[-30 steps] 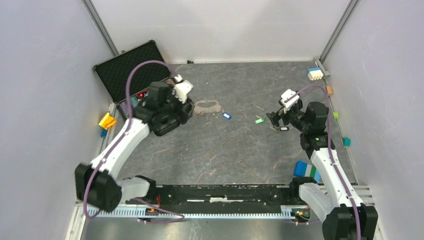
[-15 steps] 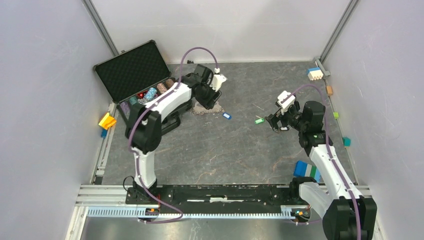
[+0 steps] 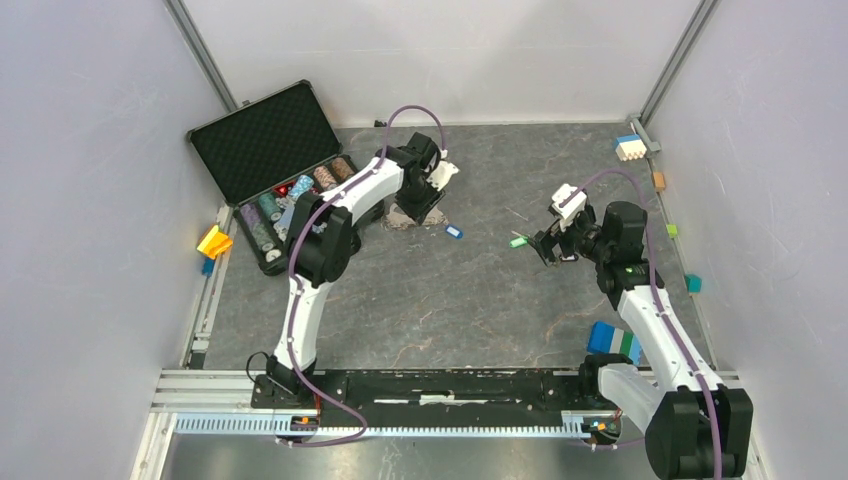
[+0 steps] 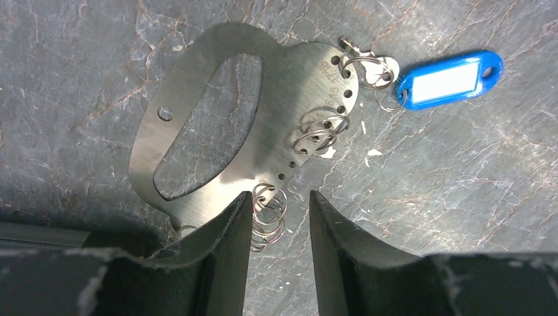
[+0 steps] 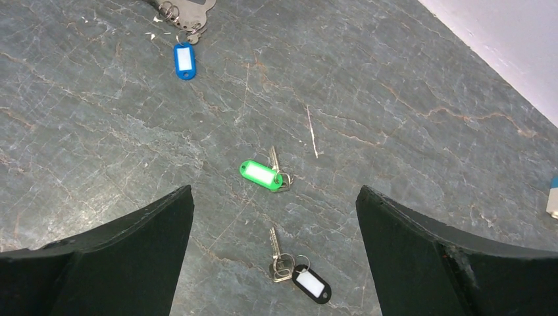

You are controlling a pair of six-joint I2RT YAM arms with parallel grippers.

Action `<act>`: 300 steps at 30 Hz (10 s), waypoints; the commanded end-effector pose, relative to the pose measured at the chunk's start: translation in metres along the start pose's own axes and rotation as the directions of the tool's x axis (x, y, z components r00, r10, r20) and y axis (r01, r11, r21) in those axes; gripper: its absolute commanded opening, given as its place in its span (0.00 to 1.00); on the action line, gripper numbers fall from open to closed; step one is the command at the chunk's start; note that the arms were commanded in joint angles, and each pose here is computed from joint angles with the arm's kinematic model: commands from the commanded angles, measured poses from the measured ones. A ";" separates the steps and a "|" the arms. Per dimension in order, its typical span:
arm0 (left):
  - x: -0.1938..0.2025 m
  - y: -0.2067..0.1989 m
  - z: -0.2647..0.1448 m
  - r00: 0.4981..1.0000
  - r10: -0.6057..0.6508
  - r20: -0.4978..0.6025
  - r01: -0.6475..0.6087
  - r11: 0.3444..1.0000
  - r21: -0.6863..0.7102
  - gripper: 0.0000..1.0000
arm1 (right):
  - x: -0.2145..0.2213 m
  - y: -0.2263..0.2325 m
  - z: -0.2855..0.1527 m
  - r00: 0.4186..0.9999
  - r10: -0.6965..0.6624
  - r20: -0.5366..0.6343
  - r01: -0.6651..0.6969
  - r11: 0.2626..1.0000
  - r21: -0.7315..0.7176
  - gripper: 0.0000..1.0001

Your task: Put the keys on the keyring

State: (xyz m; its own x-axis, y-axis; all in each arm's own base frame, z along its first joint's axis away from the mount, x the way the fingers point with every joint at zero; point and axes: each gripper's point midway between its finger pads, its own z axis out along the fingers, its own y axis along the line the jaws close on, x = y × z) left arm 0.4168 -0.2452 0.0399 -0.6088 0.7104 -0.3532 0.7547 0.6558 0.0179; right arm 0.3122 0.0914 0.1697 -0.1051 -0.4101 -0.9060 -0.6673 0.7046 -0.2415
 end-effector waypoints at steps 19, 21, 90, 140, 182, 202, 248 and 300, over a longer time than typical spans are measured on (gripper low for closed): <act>-0.033 -0.010 -0.005 0.997 0.029 0.066 -0.035 0.996 0.087 0.45 | -0.010 0.001 0.001 0.999 -0.024 0.032 0.025 0.999 -0.025 0.98; -0.035 -0.013 0.000 0.996 0.055 0.064 -0.061 0.994 0.087 0.45 | -0.010 0.001 0.001 0.999 -0.026 0.031 0.026 0.999 -0.025 0.98; -0.025 -0.022 -0.003 0.981 0.181 0.070 -0.189 0.973 0.133 0.49 | -0.003 0.007 0.005 0.999 -0.030 0.023 0.031 0.998 -0.057 0.98; -0.012 -0.023 0.012 0.914 -0.406 -0.030 0.407 0.909 0.091 0.44 | -0.003 0.011 0.005 0.999 -0.045 0.023 0.047 0.997 -0.067 0.98; -0.021 -0.028 -0.024 0.961 -0.273 0.045 0.263 0.951 0.162 0.02 | -0.008 0.018 0.006 0.998 -0.037 0.051 0.042 0.995 -0.094 0.98; -0.005 -0.136 -0.229 0.762 0.284 0.582 -0.497 0.832 0.245 0.02 | -0.163 0.092 0.002 0.926 0.011 0.378 0.186 0.858 -0.479 0.90; 0.039 -0.192 -0.190 0.418 0.361 0.834 -0.731 0.678 0.073 0.02 | -0.106 0.203 0.037 0.959 0.082 0.273 0.148 0.674 -0.724 0.36; 0.026 -0.168 -0.176 0.422 0.431 0.798 -0.673 0.738 -0.043 0.38 | -0.100 0.210 0.054 0.968 -0.189 0.165 0.251 0.736 -0.629 0.00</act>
State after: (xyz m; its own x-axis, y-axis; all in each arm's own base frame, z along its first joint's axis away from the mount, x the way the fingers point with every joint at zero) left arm 0.2228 -0.2860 0.1768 0.1812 0.3973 -0.8996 0.9772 0.0300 0.2100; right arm 0.2170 0.3102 0.1707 0.0966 -0.4395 -0.8930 -0.9910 0.0415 -0.1276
